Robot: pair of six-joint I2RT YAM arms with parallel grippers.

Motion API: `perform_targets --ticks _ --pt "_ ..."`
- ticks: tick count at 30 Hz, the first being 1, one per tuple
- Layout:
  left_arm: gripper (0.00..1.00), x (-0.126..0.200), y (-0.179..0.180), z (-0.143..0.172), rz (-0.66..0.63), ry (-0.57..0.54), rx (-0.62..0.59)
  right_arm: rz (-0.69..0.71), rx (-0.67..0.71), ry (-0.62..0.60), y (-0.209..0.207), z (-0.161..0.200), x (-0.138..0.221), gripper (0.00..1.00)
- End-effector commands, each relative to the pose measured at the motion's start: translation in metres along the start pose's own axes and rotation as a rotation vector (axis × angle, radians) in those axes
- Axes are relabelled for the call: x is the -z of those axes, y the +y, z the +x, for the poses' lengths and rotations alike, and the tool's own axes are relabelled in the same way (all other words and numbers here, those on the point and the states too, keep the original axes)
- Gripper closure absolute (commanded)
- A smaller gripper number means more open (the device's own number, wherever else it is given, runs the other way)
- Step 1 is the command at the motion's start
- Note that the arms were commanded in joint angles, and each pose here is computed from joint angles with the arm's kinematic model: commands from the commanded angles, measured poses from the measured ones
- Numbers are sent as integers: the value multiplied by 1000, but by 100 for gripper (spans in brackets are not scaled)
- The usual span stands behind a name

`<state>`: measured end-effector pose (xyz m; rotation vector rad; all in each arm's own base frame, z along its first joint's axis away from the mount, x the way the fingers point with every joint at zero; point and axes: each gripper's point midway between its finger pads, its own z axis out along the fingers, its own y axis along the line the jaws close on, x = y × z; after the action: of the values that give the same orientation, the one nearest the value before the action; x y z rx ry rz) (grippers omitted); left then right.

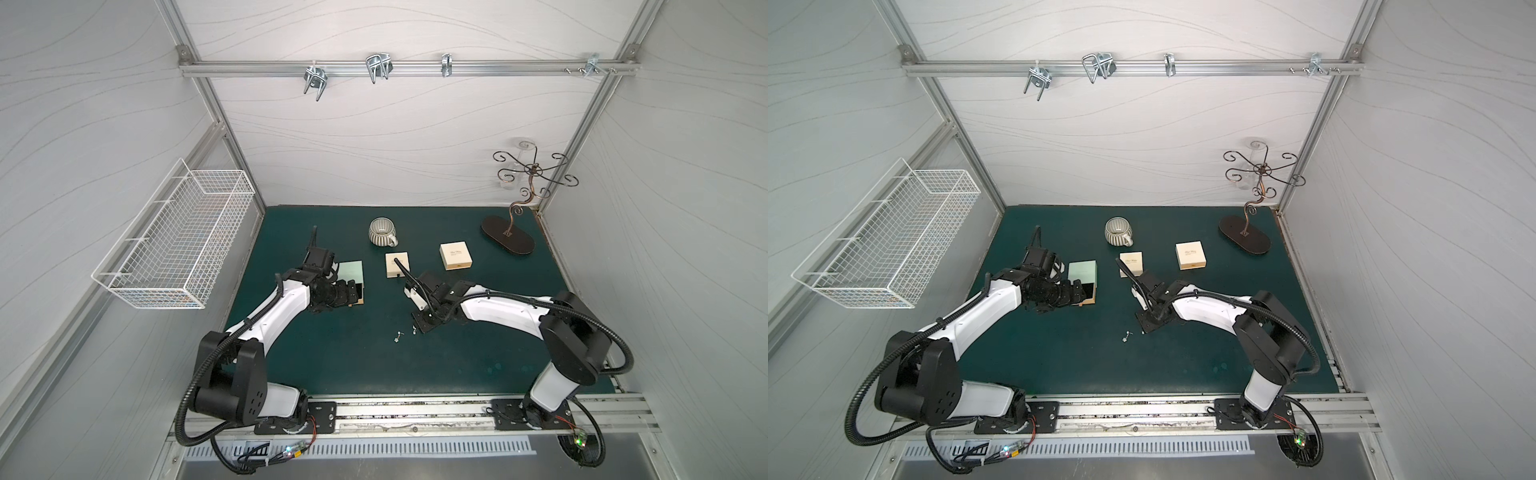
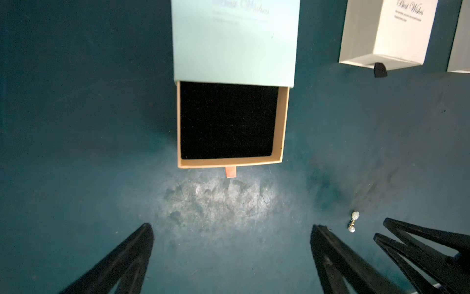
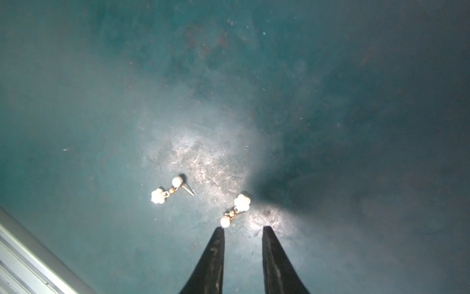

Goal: Place the earrings into the drawer-style jewelry box
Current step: Pick up the earring from the center of the board.

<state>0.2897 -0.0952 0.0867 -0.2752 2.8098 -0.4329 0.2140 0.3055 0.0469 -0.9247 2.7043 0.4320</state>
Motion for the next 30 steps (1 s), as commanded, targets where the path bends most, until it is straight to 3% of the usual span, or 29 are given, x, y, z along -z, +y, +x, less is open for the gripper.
perform_targets --ticks 1,19,30 --pt "1 7 -6 -8 22 -53 18 22 37 48 3 6 -7 72" --pt "1 5 -6 0 42 -55 18 149 36 104 -3 5 -24 71" --pt "1 6 -5 0 39 -65 14 183 52 142 -3 11 -34 79"
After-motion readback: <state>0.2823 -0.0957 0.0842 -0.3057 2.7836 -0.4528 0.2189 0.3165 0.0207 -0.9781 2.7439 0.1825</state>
